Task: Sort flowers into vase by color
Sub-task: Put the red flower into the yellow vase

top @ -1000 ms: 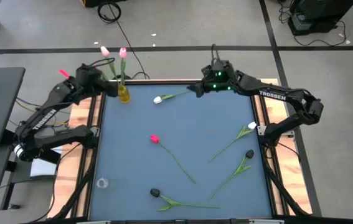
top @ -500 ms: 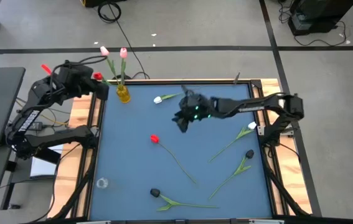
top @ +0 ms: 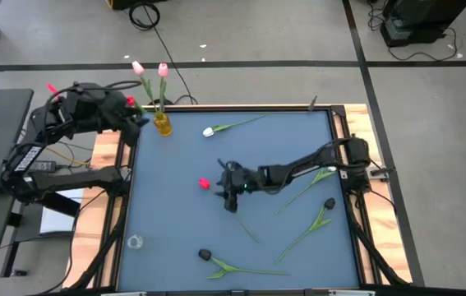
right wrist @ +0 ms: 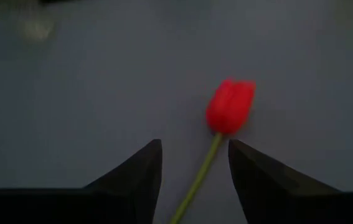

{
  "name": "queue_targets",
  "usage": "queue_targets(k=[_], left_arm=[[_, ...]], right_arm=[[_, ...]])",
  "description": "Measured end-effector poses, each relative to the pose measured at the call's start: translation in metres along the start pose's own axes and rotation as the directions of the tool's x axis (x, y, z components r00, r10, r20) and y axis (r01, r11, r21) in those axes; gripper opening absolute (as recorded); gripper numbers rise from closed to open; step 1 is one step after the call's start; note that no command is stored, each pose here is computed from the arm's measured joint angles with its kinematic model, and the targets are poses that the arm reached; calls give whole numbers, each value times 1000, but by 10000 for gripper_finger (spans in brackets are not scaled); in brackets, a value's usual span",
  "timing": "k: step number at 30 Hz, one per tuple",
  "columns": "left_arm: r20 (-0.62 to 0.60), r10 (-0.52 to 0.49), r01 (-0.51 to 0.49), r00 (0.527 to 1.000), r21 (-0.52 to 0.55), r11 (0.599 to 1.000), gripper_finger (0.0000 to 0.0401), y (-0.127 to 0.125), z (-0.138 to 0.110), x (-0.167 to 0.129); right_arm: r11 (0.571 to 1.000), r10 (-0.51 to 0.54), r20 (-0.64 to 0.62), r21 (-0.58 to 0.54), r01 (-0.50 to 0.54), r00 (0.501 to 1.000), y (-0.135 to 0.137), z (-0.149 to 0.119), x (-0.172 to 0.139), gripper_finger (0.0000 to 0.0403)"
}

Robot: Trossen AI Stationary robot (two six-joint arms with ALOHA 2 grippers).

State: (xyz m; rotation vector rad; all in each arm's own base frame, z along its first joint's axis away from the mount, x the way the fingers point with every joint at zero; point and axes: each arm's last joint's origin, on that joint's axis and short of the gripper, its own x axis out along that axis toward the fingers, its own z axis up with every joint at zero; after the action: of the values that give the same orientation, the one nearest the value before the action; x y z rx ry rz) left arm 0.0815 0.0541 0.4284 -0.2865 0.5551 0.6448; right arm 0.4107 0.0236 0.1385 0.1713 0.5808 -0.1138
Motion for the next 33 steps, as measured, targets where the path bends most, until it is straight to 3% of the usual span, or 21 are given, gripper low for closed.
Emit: queue_targets(k=[7,16,20,23,26,30,33], left_arm=[[-40,-32,33,999,14,999,224,-6,3,11],[-115,-40,42,993,16,999,224,-13,9,34],[-150,-34,36,988,11,999,224,-14,12,45],[-169,-30,31,985,6,1000,224,-15,13,52],[-183,-27,27,983,0,1000,224,-16,14,57],[-173,-28,24,984,-28,999,223,-16,15,56],[-133,-27,20,991,-56,998,213,-15,16,51]], right_arm=[[999,-52,-17,12,52,999,5,-25,20,206],[999,38,-97,24,-36,995,0,-32,41,174],[1000,-23,-155,-25,19,988,1,-25,46,136],[999,-36,-171,-27,32,985,-1,-21,47,77],[999,-23,-183,44,32,983,-8,-16,47,16],[985,-26,-164,161,53,986,-15,-7,45,10],[977,-50,-81,203,66,995,-22,9,39,5]])
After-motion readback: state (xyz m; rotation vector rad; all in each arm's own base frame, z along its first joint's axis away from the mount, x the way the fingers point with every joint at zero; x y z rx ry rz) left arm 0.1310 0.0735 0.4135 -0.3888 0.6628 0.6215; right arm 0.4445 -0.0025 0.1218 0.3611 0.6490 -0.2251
